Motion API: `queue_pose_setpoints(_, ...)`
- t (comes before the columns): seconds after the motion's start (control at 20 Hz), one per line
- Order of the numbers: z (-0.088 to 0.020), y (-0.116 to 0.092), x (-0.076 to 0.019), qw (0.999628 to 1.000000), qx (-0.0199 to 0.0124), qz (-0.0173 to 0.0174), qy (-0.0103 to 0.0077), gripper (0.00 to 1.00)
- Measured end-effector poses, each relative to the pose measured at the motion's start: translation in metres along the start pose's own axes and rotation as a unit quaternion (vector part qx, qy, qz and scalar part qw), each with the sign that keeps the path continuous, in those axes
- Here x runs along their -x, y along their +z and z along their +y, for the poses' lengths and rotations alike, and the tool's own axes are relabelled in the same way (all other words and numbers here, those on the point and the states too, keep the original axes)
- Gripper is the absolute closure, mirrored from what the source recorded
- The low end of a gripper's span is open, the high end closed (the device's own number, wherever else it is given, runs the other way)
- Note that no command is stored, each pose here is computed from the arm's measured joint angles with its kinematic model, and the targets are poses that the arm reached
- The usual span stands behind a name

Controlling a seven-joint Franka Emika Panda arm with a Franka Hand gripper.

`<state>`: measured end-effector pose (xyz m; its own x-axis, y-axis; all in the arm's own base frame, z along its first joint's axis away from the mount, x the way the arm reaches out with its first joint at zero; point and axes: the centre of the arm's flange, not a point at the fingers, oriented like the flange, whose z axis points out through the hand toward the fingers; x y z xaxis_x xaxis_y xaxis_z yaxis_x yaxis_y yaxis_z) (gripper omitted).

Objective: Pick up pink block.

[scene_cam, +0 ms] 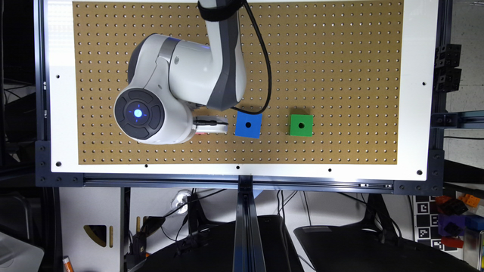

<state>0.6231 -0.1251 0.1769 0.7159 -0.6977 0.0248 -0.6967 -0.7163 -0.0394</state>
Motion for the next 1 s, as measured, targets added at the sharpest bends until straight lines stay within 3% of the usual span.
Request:
queue_pose_setpoints(0.4, 0.001, -0.006, -0.0009, 0.999998, 0.0013, -0.0015, 0.0008, 1.0)
queue_pose_setpoints(0.6, -0.001, -0.046, -0.0032, 0.999987, 0.0042, -0.0029, 0.0004, 1.0)
queue_pose_setpoints(0.75, -0.001, -0.058, -0.0028, 0.999965, 0.0064, -0.0054, 0.0002, 1.0)
queue_pose_setpoints(0.85, -0.002, -0.068, -0.0039, 0.999986, 0.0048, -0.0023, 0.0001, 1.0)
queue_pose_setpoints(1.0, -0.002, -0.098, -0.003, 0.999977, 0.0063, -0.0024, -0.0002, 1.0)
